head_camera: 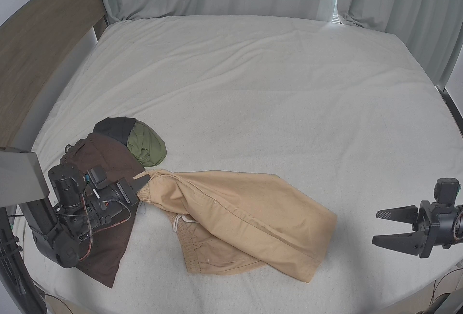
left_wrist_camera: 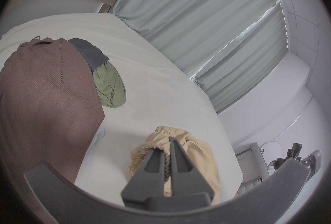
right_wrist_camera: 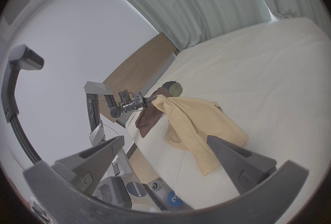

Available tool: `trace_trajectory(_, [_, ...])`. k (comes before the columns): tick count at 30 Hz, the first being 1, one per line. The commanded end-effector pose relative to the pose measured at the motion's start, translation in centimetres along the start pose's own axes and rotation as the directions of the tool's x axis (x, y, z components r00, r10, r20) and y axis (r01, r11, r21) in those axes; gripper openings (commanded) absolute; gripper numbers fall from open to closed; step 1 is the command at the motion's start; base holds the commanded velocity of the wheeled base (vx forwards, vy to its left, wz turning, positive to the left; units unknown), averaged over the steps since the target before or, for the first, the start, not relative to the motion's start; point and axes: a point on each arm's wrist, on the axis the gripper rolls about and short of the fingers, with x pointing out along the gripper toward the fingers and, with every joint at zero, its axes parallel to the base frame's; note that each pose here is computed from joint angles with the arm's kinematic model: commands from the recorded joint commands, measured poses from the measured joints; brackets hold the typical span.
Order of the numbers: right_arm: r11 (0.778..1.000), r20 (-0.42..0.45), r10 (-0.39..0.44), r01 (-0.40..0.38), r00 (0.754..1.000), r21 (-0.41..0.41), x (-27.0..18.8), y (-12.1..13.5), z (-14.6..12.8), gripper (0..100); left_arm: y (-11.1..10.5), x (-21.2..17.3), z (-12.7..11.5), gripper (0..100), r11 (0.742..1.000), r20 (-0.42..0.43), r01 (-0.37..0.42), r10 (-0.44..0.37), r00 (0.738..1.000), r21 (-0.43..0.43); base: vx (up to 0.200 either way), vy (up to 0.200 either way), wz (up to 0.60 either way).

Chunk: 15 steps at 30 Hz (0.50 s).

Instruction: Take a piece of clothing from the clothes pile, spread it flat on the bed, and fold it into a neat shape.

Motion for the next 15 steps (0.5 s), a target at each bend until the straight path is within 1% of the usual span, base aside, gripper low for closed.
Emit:
trace_trajectory(1, [0.997,-0.055,-0.011,0.015,0.998,0.073,1.2,-1.3,-0.5,100,0.1,0.1,0.0,0,1.000,-0.001,-0.001,0.001,1.000,-0.001,0.000,0.000,0.00])
trace_trajectory(3, [0.994,-0.090,-0.012,0.021,0.996,0.106,1.8,-1.9,-0.9,100,0.1,0.1,0.0,0,1.000,0.003,0.000,0.000,1.000,-0.001,0.000,0.000,0.00])
trace_trajectory(6, [0.992,-0.117,-0.014,0.028,0.993,0.125,2.4,-2.5,-1.1,100,0.1,0.1,0.1,0,1.000,0.004,-0.002,0.002,1.000,-0.001,0.000,0.000,0.00])
trace_trajectory(8, [0.988,-0.150,-0.014,0.037,0.989,0.152,2.9,-3.0,-1.6,100,0.1,0.1,0.1,0,1.000,0.007,-0.001,0.001,1.000,0.000,0.000,0.000,0.00])
trace_trajectory(9, [0.988,-0.150,-0.014,0.037,0.989,0.152,2.9,-3.0,-1.6,100,0.1,0.1,0.1,0,1.000,0.007,-0.001,0.001,1.000,0.000,0.000,0.000,0.00])
trace_trajectory(10, [0.984,-0.172,-0.014,0.044,0.985,0.170,3.1,-3.3,-2.2,100,0.1,0.1,0.1,0,1.000,0.007,-0.001,0.001,1.000,0.000,0.000,0.000,0.00])
trace_trajectory(12, [0.984,-0.173,-0.014,0.044,0.985,0.171,3.1,-3.4,-2.4,100,0.1,0.1,0.1,0,1.000,0.007,-0.001,0.001,1.000,0.000,0.000,0.000,0.00])
trace_trajectory(15, [0.983,-0.176,-0.021,0.053,0.984,0.175,3.8,-4.1,-2.8,100,0.2,0.1,0.1,0,1.000,0.006,-0.002,0.002,1.000,-0.001,0.000,0.000,0.00])
